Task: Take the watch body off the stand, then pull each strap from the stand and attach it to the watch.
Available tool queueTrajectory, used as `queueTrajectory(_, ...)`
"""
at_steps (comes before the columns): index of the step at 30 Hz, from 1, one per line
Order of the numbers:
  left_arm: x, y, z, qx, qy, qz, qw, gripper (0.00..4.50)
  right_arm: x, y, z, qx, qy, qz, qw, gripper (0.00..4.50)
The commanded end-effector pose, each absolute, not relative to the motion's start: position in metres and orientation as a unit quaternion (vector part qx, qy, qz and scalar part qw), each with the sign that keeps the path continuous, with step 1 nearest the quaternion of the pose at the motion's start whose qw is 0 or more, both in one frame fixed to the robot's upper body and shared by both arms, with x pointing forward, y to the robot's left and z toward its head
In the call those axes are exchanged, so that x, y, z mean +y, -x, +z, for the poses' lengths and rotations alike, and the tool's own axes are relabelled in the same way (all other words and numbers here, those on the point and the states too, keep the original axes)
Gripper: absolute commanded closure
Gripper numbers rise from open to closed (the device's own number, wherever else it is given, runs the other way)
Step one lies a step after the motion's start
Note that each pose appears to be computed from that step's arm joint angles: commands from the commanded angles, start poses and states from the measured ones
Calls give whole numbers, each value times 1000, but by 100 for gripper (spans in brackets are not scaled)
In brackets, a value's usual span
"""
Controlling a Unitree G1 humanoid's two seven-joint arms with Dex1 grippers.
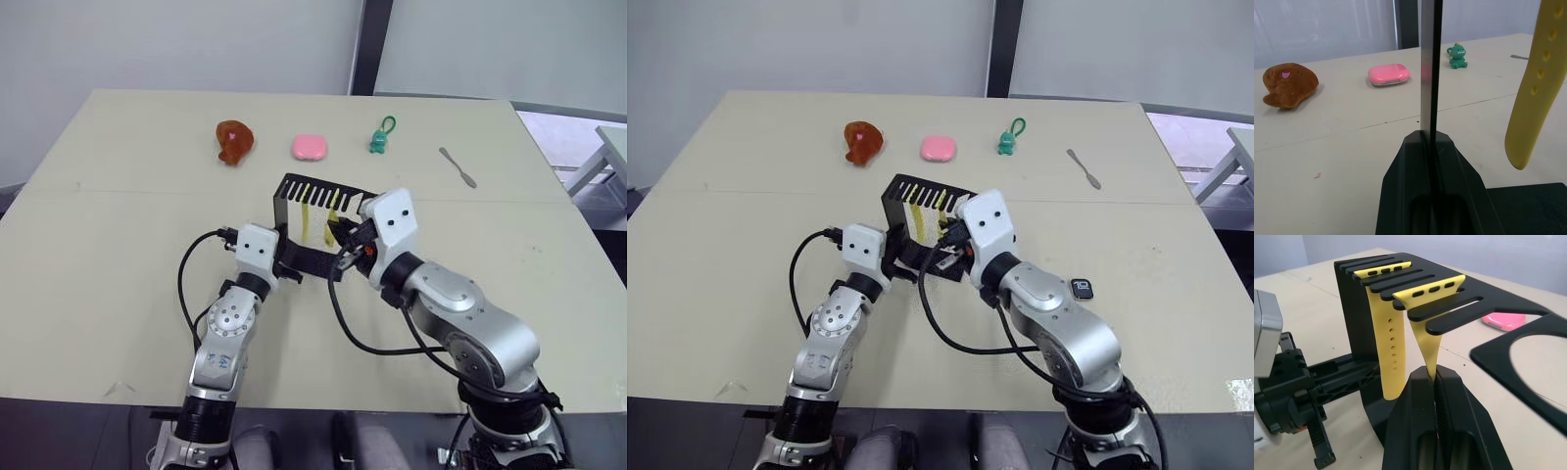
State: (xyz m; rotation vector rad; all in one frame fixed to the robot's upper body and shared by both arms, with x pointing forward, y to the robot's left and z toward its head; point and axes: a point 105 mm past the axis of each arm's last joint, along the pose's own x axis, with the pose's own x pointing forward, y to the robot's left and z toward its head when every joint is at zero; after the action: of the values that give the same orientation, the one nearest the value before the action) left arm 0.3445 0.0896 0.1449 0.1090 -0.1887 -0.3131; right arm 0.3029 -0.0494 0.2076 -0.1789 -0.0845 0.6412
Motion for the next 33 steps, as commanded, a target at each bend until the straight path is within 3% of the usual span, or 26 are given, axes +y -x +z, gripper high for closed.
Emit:
queueTrajectory(1, 86, -342, 141, -92, -56, -163, 981, 450, -48, -289, 227, -100, 110, 334, 931, 443)
queueTrajectory(8, 83, -346, 144, -95, -57, -164, 980, 450, -53, -282, 224, -125, 150, 364, 911, 443)
queueTrajectory(29, 84, -349, 144, -101, -66, -161, 980, 450, -47, -299, 232, -168, 198, 331, 907, 443)
queueTrajectory(33, 86, -352, 144, -103, -68, -158, 980, 450, -52, -293, 232, -201, 240, 329, 891, 443)
